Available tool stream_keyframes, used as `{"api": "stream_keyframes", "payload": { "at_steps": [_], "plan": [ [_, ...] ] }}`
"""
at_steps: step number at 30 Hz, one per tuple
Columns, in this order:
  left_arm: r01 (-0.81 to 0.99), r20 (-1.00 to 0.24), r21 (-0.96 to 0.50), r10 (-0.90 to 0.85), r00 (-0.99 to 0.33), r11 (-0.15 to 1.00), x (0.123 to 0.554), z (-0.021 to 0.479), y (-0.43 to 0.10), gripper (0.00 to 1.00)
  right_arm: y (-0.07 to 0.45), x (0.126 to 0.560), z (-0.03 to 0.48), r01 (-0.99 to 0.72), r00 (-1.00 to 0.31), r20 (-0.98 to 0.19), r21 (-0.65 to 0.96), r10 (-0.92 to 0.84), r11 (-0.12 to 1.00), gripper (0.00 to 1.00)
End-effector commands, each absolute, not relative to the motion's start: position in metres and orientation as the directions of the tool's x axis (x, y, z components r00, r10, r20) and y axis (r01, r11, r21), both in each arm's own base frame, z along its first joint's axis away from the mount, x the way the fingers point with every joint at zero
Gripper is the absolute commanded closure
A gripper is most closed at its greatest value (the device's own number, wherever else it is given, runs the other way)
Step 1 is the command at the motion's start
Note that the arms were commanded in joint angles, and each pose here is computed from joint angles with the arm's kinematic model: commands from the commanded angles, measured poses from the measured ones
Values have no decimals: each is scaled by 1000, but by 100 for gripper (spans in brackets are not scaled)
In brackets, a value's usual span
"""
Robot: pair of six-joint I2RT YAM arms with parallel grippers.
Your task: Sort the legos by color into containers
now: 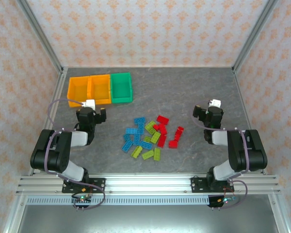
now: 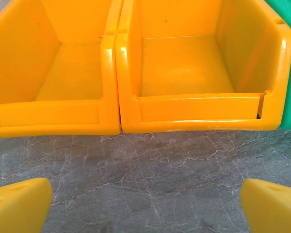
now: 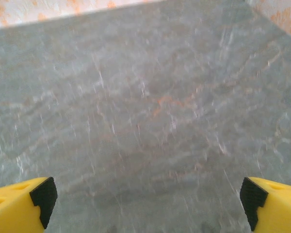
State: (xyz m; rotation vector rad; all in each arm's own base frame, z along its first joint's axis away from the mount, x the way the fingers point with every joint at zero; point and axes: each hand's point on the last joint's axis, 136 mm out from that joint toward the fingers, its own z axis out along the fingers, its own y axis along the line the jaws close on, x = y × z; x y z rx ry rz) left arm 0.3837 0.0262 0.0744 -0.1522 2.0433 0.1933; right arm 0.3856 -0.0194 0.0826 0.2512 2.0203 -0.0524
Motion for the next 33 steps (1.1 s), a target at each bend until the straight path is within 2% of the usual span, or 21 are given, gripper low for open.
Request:
{"api": "stream_keyframes", "payload": {
  "at_steps": [1,3,5,7,9,11,15,19,22,27,33],
  "plan": [
    [-194,-909,108,18,-416,975,391,112,17,0,-27,379,134,295,-405,-887,104,223,950,1],
    [-216,-899,135,28,-437,967,384,124,11,0,-32,361,162,380,-351,-871,204,345,902,5],
    [-210,-887,136,25,-461,968,376,137,2,0,-28,338,174,434,-358,-795,322,489,841,8],
    [-170,-861,172,64,-505,970,365,154,-16,0,-15,317,178,466,-408,-687,410,601,785,10],
    [-108,-830,149,64,-555,983,353,170,-40,0,14,301,174,415,-517,-573,482,636,772,10],
    [-65,-799,70,17,-601,995,337,183,-68,0,46,285,172,344,-624,-489,528,610,776,11],
    [-32,-672,-96,-88,-735,995,301,176,-114,1,94,250,167,228,-812,-360,529,459,818,11],
    [1,-540,-183,-100,-836,983,265,148,-158,11,137,210,160,99,-930,-262,496,257,863,12],
    [21,-473,-155,-56,-879,988,246,124,-173,18,156,195,157,42,-954,-242,478,177,877,12],
    [-14,-395,-62,-37,-918,998,224,92,-159,37,168,189,156,28,-960,-231,480,157,877,13],
    [116,-274,-55,96,-957,992,203,62,-166,39,172,194,152,40,-958,-228,488,172,872,15]
  ]
}}
